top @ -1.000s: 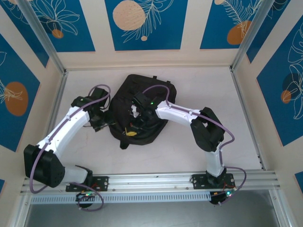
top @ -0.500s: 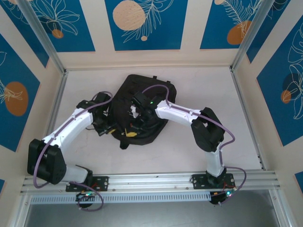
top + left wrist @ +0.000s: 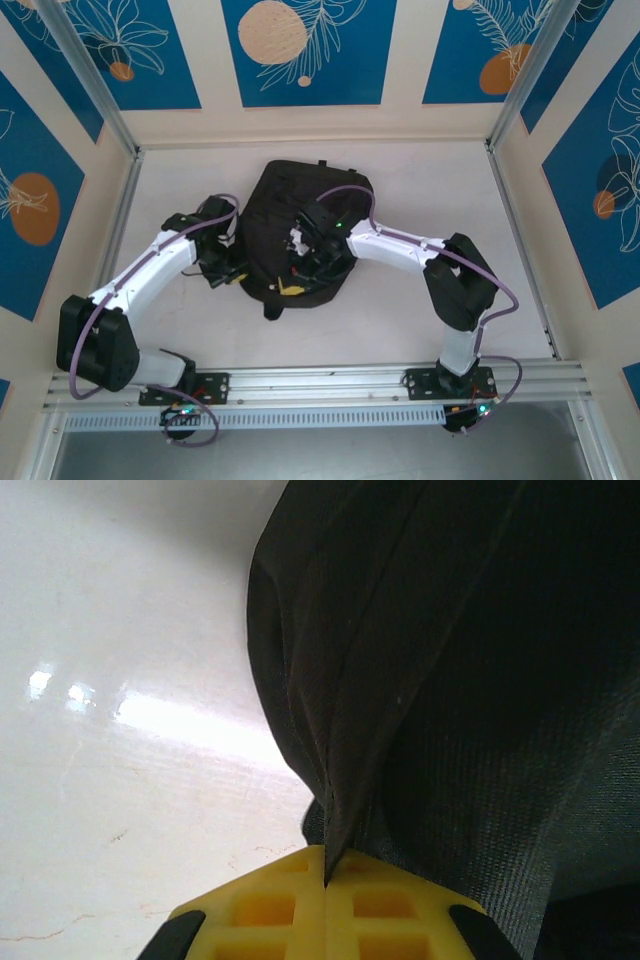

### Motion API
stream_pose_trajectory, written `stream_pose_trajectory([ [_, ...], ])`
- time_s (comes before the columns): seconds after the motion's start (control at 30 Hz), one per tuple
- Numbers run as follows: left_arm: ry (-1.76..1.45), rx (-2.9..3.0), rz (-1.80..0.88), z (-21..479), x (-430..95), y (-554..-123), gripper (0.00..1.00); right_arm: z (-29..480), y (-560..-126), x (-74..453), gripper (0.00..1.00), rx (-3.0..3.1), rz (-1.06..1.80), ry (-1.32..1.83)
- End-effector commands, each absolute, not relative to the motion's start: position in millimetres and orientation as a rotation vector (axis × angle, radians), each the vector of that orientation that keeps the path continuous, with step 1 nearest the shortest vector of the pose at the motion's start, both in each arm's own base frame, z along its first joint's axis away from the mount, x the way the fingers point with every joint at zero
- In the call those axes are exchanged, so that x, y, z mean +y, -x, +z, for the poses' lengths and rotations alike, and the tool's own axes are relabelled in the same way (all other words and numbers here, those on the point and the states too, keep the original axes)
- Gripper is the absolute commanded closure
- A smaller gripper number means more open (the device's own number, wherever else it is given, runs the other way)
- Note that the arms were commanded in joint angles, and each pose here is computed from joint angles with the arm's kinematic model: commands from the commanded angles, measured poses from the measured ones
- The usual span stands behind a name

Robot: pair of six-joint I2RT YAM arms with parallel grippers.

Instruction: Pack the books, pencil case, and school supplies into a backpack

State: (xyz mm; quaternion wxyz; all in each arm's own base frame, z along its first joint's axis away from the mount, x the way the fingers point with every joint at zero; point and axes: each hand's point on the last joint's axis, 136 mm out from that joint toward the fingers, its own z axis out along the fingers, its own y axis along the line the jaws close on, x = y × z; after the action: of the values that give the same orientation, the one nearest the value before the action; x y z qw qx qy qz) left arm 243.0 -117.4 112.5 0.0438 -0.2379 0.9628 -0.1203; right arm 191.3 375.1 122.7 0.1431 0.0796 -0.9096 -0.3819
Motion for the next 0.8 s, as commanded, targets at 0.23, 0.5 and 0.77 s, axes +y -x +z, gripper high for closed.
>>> stream_pose_trajectory([
  [0.23,0.708,2.888,-0.182,108,-84,-245,1.0,133,-163,345,1.0,-2.597,-0.887,-0.206],
  [0.5,0.651,2.903,-0.272,115,-96,-249,0.74,153,-174,380,1.0,-2.551,-1.089,-0.206],
  [0.77,0.659,2.847,-0.301,131,-91,-251,0.67,180,-201,447,1.0,-2.509,-1.219,-0.247],
])
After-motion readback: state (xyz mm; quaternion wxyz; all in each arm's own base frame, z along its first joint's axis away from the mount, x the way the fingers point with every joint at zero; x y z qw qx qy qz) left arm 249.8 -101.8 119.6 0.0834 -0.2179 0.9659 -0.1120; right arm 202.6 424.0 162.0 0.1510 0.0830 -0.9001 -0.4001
